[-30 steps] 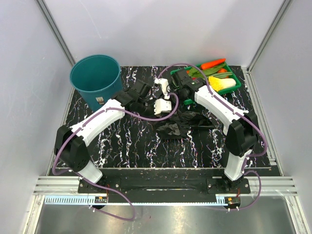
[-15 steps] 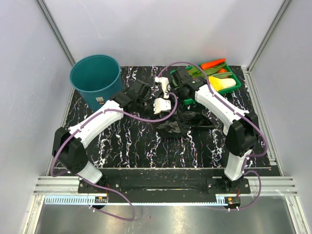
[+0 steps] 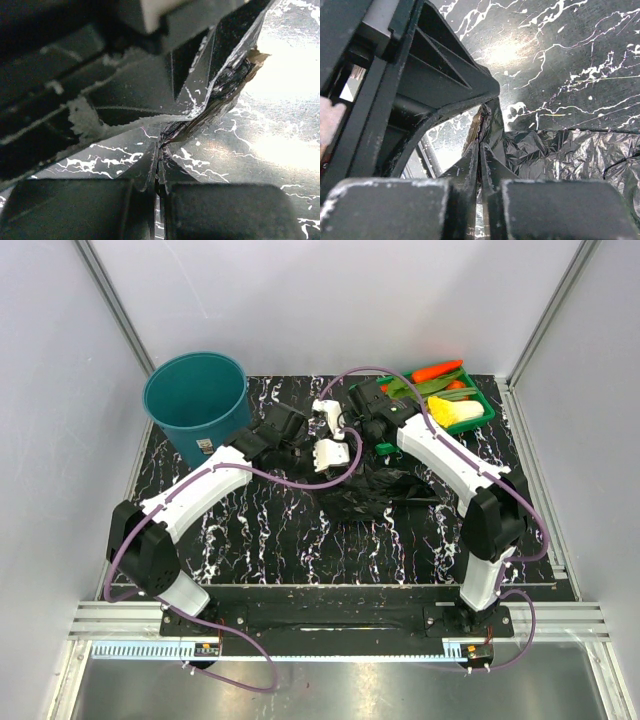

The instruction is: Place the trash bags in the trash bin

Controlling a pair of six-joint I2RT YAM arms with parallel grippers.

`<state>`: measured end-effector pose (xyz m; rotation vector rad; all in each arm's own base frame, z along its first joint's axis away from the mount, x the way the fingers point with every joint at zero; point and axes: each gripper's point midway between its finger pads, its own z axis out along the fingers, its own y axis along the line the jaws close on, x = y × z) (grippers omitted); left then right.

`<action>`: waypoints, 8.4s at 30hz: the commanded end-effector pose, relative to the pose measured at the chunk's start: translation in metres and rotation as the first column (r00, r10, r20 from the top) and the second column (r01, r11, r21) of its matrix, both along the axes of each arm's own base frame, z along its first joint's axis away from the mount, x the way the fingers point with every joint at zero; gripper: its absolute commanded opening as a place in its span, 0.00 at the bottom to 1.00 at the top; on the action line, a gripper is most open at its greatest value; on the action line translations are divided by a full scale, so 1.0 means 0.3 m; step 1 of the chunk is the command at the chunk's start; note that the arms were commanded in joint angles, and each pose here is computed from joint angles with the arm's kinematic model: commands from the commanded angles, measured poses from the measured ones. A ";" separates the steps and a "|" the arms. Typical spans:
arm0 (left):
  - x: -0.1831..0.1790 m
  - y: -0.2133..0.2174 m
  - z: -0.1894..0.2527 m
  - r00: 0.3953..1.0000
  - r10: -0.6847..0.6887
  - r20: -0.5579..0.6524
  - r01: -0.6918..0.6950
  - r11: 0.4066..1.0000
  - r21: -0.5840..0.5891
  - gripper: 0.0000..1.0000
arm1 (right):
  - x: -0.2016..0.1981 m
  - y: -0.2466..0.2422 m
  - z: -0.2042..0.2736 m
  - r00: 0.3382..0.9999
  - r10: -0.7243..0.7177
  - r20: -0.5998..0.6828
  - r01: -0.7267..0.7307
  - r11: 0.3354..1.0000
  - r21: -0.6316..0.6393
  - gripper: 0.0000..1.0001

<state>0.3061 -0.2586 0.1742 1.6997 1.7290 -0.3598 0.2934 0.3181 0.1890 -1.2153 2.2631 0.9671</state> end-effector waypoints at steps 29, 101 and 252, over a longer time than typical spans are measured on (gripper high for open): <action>0.010 -0.035 0.178 0.999 0.035 -0.009 -0.036 0.984 -0.174 0.50 | 0.177 -0.035 0.079 0.964 -0.232 0.128 0.234 0.972 0.000 0.00; 0.064 -0.095 0.123 0.989 -0.075 0.126 0.086 0.993 -0.085 0.00 | 0.282 -0.140 0.111 0.920 -0.389 0.040 0.390 0.921 -0.001 0.00; -0.062 0.063 0.256 0.850 -0.483 0.209 0.418 0.861 0.288 0.00 | 0.191 0.010 0.203 0.970 0.141 0.198 -0.159 0.984 0.076 0.63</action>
